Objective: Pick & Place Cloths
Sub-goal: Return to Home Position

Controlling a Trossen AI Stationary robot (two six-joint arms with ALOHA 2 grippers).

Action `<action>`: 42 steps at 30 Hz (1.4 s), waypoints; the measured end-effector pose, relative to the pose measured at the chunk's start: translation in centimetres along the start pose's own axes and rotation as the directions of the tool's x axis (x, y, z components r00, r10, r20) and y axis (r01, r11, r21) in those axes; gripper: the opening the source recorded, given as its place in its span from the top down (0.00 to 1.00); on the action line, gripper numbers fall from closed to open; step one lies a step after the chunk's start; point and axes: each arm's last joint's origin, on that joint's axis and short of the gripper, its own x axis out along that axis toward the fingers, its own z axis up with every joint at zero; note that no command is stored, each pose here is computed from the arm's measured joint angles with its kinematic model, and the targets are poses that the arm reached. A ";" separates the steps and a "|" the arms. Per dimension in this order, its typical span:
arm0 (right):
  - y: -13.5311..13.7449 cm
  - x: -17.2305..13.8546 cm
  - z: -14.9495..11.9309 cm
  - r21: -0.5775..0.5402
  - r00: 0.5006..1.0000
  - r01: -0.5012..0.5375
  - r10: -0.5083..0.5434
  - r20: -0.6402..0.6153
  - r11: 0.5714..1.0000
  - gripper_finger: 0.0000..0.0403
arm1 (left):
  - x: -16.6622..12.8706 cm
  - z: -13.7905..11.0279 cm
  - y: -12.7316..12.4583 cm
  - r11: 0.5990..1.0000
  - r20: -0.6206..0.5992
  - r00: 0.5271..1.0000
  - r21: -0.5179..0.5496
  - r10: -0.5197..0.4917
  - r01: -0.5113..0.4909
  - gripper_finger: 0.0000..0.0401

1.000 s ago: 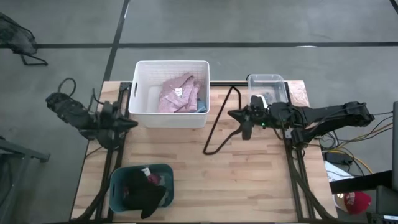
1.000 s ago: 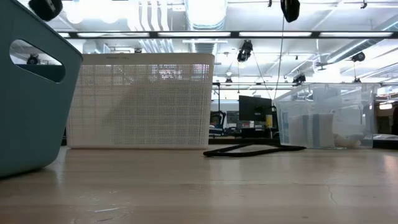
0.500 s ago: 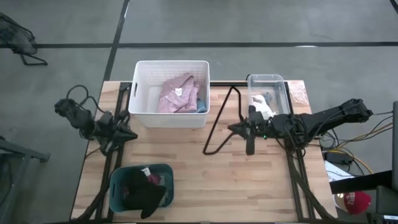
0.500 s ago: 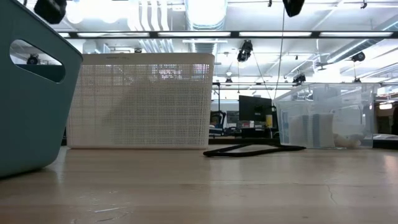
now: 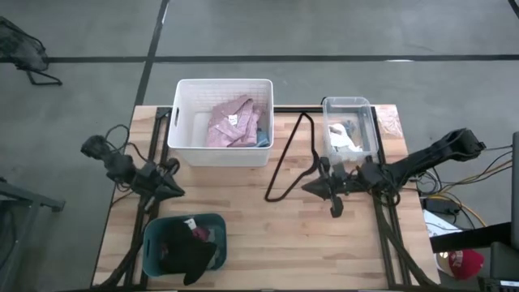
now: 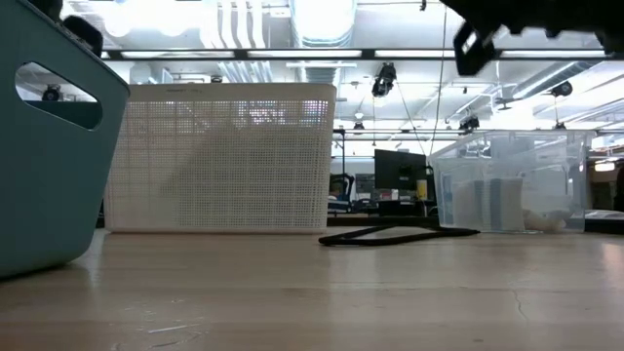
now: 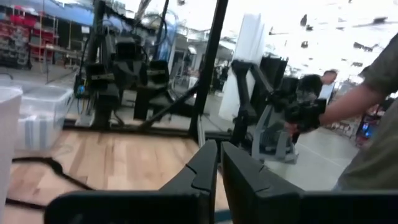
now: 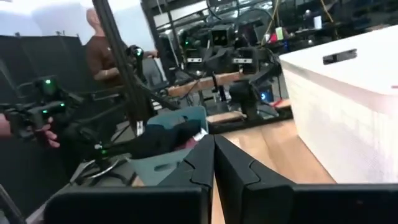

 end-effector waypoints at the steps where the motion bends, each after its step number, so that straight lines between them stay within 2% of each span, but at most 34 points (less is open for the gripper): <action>1: -0.2 -0.2 -0.4 0.004 1.000 -0.001 0.001 -0.004 1.000 0.98 | 0.1 -0.5 0.1 1.000 -0.011 1.000 0.003 0.002 -0.002 0.93; 4: -0.7 -0.9 -1.4 -0.014 1.000 0.006 -0.006 0.001 1.000 0.98 | 0.4 -2.0 0.3 1.000 -0.036 0.999 0.009 0.007 -0.006 0.93; 9: -1.2 -2.2 -2.3 -0.049 0.996 -0.017 0.021 0.083 0.999 0.98 | 0.7 -3.8 0.6 1.000 -0.028 1.000 -0.004 0.005 -0.005 0.93; 12: -1.7 -2.9 -3.4 -0.052 0.998 -0.010 0.013 0.054 0.999 0.98 | 0.9 -4.5 0.7 1.000 0.013 1.000 -0.016 -0.009 0.010 0.93; 17: -2.3 -3.7 -4.7 0.042 1.000 -0.001 -0.001 0.029 0.999 0.98 | 0.9 -5.0 0.7 1.000 -0.011 1.000 -0.018 -0.009 0.009 0.93; 23: -2.4 -5.4 -4.1 -0.116 0.974 -0.025 0.051 0.220 0.993 0.98 | 0.9 -5.0 0.8 0.999 -0.005 1.000 -0.033 0.024 -0.024 0.93; 25: -2.5 -5.6 -4.0 -0.147 0.969 -0.017 0.052 0.240 0.989 0.98 | 0.9 -5.0 0.9 0.999 -0.010 1.000 -0.041 0.027 -0.027 0.93; 30: -2.5 -5.7 -4.0 -0.127 0.973 -0.017 0.046 0.226 0.992 0.98 | 0.9 -5.2 0.8 0.997 -0.025 1.000 -0.076 0.015 -0.017 0.93; 37: -2.8 -6.3 -4.6 -0.099 0.995 -0.001 0.010 0.094 0.995 0.98 | 1.0 -5.2 0.9 0.997 -0.029 0.999 -0.080 0.021 -0.023 0.93; 42: -3.0 -7.6 -4.4 -0.128 0.999 0.013 -0.008 0.043 0.992 0.98 | 1.0 -5.2 0.9 0.997 -0.029 0.999 -0.080 0.021 -0.023 0.93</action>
